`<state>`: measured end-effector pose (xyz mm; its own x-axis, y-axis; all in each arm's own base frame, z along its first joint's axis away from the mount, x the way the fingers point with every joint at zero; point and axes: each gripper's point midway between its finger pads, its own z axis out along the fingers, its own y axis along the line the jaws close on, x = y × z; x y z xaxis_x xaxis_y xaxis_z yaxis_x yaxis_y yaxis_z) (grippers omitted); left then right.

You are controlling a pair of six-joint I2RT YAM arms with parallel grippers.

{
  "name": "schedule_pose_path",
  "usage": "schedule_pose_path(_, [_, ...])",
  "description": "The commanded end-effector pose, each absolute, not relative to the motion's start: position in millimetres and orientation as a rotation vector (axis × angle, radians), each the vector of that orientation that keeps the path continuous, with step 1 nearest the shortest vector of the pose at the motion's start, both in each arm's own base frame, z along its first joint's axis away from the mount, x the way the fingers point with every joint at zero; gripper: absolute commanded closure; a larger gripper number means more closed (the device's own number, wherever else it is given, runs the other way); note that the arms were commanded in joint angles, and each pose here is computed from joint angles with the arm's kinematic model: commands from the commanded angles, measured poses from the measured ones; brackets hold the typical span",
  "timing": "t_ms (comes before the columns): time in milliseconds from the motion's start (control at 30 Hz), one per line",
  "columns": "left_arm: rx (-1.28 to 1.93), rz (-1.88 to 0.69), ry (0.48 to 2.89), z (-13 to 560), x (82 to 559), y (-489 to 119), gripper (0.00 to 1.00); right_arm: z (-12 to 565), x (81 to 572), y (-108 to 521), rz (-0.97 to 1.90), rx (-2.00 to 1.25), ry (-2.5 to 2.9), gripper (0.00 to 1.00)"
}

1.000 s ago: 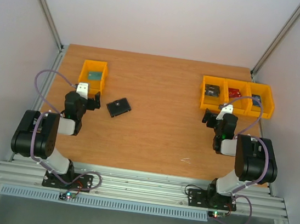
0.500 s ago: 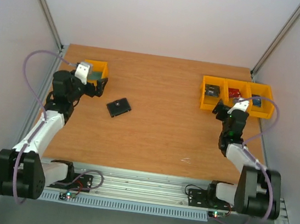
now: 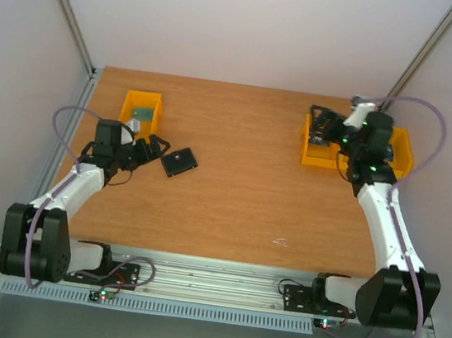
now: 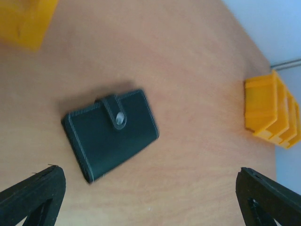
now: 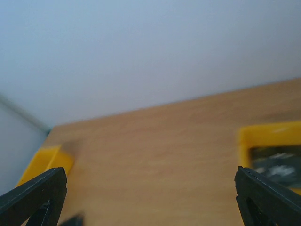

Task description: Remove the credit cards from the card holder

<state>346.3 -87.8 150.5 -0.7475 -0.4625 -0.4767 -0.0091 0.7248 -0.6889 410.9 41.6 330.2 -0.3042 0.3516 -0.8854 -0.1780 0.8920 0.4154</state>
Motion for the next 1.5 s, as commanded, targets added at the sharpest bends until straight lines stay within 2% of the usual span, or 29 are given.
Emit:
schedule_pose_path(0, [-0.645, -1.013, 2.393, 97, 329, -107, 0.01, 279, 391, 134, 0.81, -0.016, 2.106, 0.02])
schedule_pose_path(133, [-0.754, -0.96, 2.462, 67, 321, -105, 0.02, 272, 380, 179, 0.854, -0.135, 2.158, 0.03])
schedule_pose_path(267, [-0.819, -0.898, 2.482, 52, 325, -98, 0.14, 262, 366, 201, 0.91, -0.184, 2.21, 0.04])
schedule_pose_path(467, [-0.785, -0.896, 2.485, 48, 346, -106, 0.29, 255, 354, 206, 0.919, -0.235, 2.253, 0.05])
schedule_pose_path(700, [-0.75, -0.913, 2.521, 38, 369, -120, 0.35, 265, 345, 206, 0.901, -0.313, 2.253, 0.05])
schedule_pose_path(833, [-0.73, -0.876, 2.577, 27, 369, -119, 0.48, 275, 342, 208, 0.906, -0.356, 2.238, 0.05])
schedule_pose_path(1000, [-0.721, -0.884, 2.577, 23, 379, -121, 0.8, 282, 341, 209, 0.901, -0.387, 2.24, 0.05])
schedule_pose_path(1167, [-0.495, -1.057, 2.465, 53, 404, -145, 1.0, 280, 337, 207, 0.895, -0.396, 2.27, 0.05])
schedule_pose_path(1367, [-0.117, -1.101, 2.364, 105, 399, -161, 1.0, 291, 324, 212, 0.95, -0.457, 2.265, 0.06])
schedule_pose_path(1467, [0.252, -1.079, 2.301, 141, 374, -176, 1.0, 300, 313, 221, 1.0, -0.539, 2.259, 0.09])
